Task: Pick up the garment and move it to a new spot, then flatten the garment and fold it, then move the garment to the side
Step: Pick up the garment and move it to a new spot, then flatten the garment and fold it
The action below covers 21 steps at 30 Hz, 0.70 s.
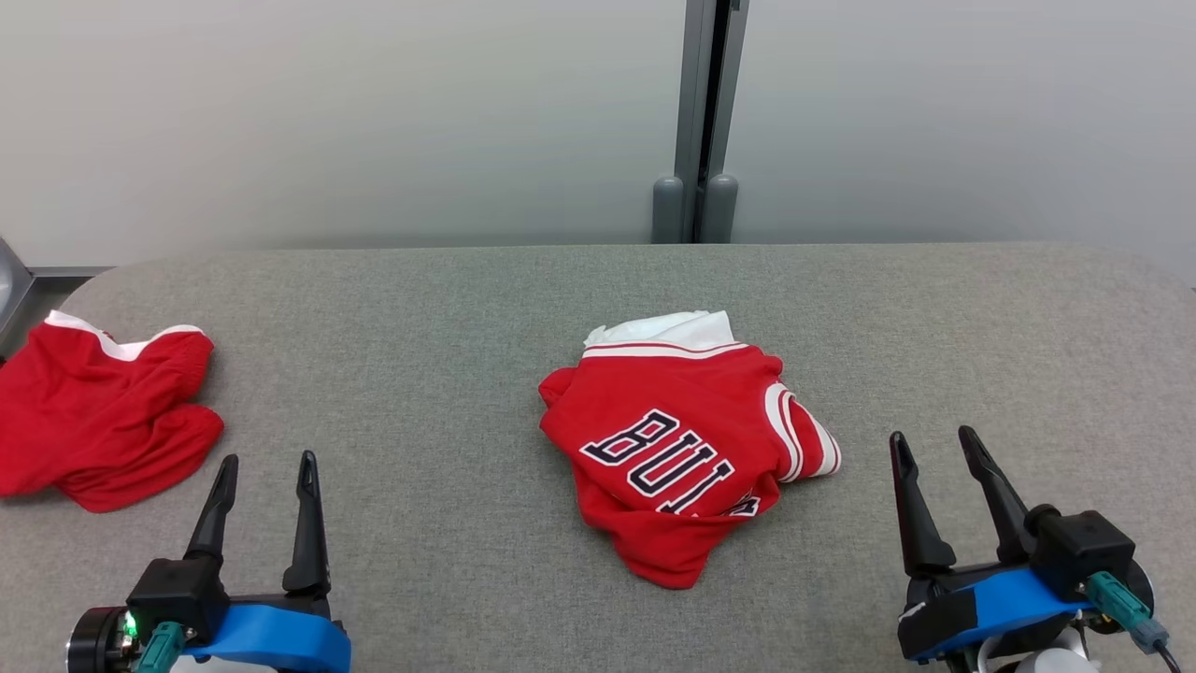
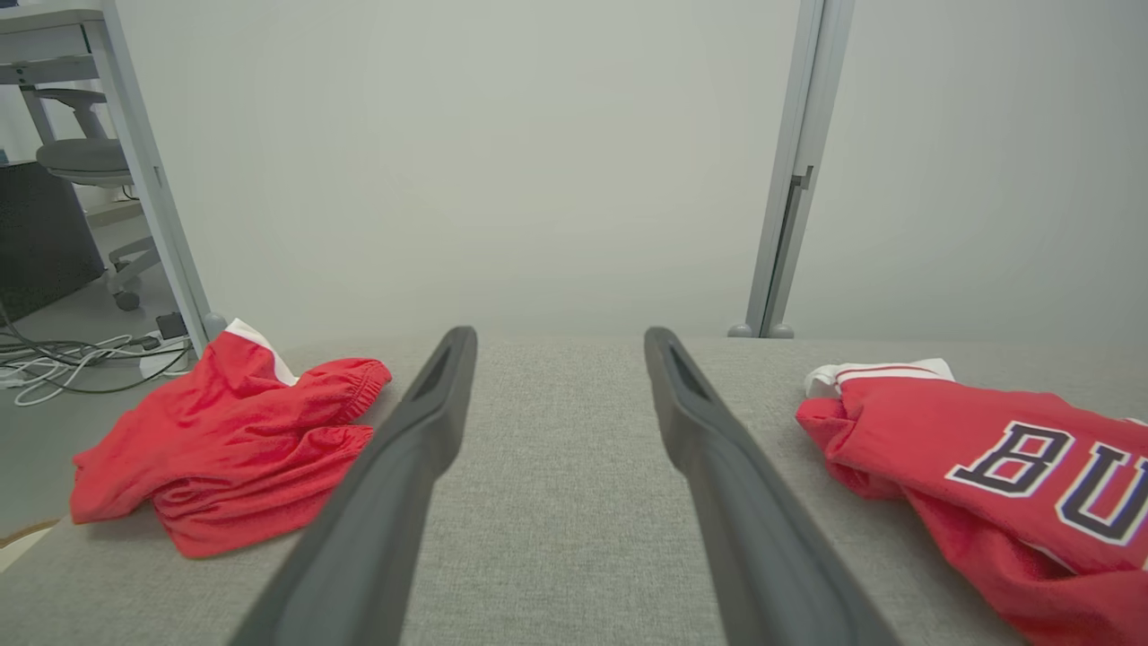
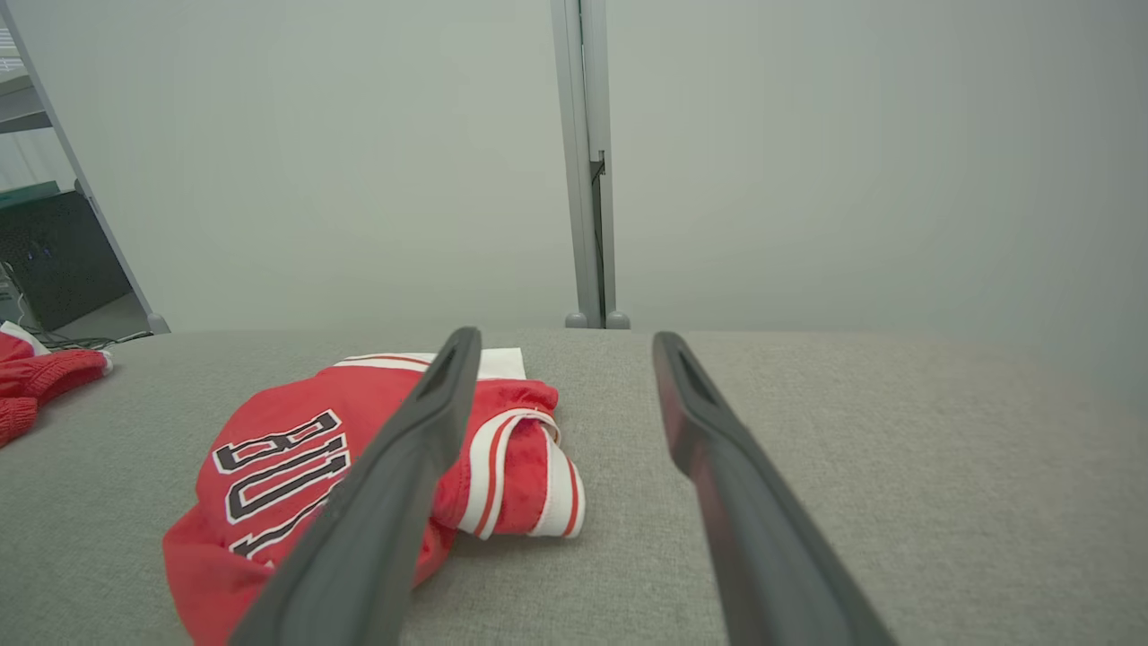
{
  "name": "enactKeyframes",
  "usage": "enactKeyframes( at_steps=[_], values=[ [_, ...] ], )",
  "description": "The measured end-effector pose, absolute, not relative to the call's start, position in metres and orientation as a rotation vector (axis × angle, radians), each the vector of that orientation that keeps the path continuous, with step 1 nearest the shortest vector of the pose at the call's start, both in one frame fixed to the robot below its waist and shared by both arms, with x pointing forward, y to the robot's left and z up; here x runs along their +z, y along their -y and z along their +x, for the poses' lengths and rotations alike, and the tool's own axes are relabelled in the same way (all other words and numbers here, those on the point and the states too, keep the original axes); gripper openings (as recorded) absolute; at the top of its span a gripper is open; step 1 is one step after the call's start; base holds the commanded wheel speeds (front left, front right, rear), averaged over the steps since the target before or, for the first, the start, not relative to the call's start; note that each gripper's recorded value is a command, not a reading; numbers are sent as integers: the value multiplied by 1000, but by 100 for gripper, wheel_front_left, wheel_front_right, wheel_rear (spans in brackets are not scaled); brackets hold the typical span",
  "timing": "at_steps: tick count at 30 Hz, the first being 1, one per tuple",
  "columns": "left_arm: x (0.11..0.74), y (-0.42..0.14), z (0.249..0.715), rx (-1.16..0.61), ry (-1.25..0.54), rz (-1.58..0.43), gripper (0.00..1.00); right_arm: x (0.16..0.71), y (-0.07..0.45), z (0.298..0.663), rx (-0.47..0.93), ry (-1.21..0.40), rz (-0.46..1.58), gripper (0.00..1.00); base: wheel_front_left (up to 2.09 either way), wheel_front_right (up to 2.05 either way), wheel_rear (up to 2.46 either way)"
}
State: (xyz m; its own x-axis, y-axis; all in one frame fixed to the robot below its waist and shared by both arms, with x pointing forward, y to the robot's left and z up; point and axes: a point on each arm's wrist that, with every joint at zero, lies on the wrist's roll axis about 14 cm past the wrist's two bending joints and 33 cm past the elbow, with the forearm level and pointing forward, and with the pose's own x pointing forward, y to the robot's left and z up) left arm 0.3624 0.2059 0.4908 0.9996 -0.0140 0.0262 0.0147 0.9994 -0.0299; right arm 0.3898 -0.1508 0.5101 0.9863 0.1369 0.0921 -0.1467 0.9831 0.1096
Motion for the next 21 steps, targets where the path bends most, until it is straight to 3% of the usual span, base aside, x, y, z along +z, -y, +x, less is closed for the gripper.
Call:
enactKeyframes(
  at_steps=[21],
  values=[
    [490,-212,363,-2,22,3,100,498,149,389,146,46,113,100,0,0,0]
  ],
)
